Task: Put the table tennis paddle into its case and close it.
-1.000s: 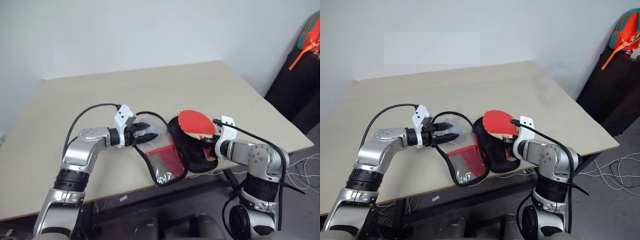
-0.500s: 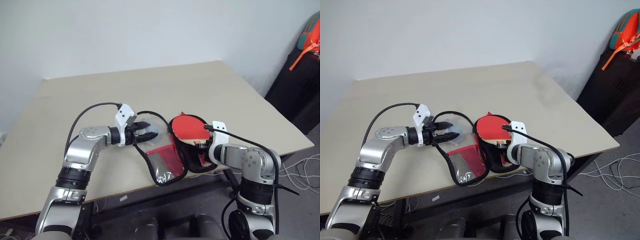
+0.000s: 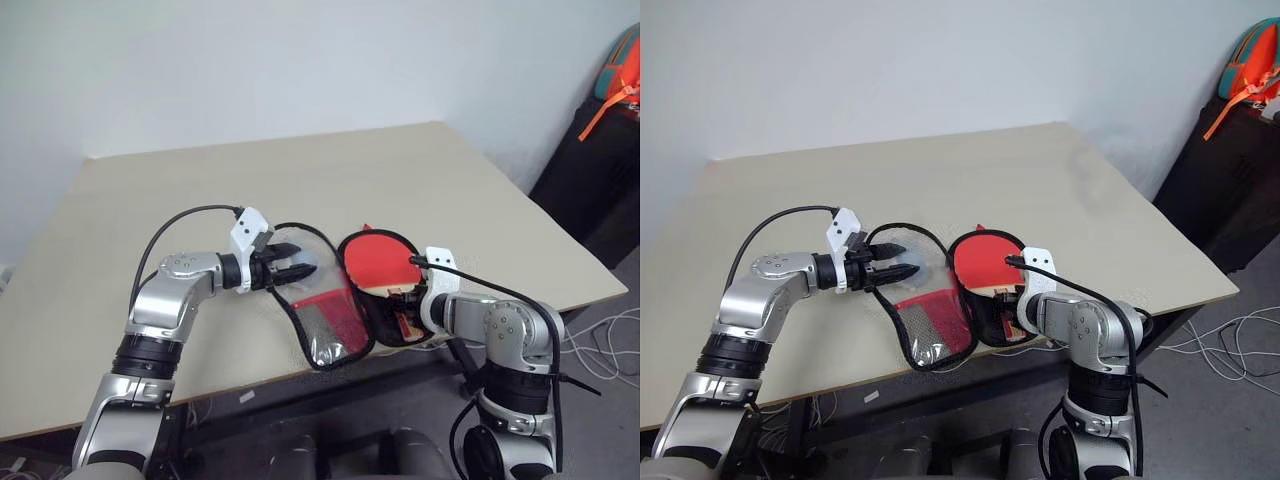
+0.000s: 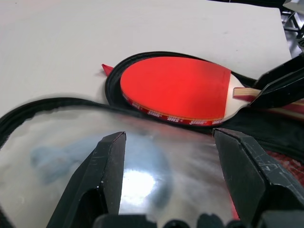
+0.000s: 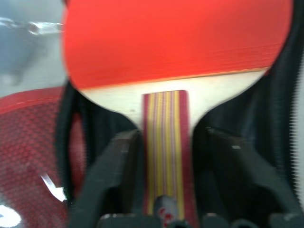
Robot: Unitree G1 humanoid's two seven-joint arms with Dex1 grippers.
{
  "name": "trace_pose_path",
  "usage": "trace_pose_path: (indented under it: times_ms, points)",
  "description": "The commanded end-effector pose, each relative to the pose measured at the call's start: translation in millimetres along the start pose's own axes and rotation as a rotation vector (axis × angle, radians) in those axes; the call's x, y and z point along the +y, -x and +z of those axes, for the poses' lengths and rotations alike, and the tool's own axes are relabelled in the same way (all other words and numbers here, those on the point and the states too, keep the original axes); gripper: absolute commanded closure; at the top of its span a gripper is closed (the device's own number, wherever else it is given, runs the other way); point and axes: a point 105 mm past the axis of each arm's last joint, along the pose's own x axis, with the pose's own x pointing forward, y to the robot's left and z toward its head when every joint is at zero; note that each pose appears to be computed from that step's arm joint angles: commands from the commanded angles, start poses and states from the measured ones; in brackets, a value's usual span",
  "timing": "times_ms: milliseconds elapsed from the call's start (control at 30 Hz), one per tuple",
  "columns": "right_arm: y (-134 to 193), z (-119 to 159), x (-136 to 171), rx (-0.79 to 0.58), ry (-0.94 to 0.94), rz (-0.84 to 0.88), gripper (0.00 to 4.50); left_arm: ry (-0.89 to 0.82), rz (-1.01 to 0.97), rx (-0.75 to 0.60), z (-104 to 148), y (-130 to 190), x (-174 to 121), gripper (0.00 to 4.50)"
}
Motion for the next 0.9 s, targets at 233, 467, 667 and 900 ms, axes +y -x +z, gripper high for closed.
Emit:
trace_pose_path:
  times_ms: [233, 467, 667, 900]
  points:
    - [12, 44, 8, -0.190, 0.077, 0.036, 0.05, 0.021, -0.047, -0.070, 22, 25, -10, 1.42]
    - [30, 86, 13, -0.422, 0.097, 0.102, 0.05, -0.008, 0.003, -0.081, 35, 54, 0, 1.42]
    - [33, 101, -4, -0.491, 0.102, 0.055, 0.05, 0.045, 0.054, 0.007, 22, 81, 17, 1.42]
    - [24, 106, -31, -0.487, 0.108, -0.064, 0.05, 0.144, 0.145, 0.139, -26, 89, 38, 1.42]
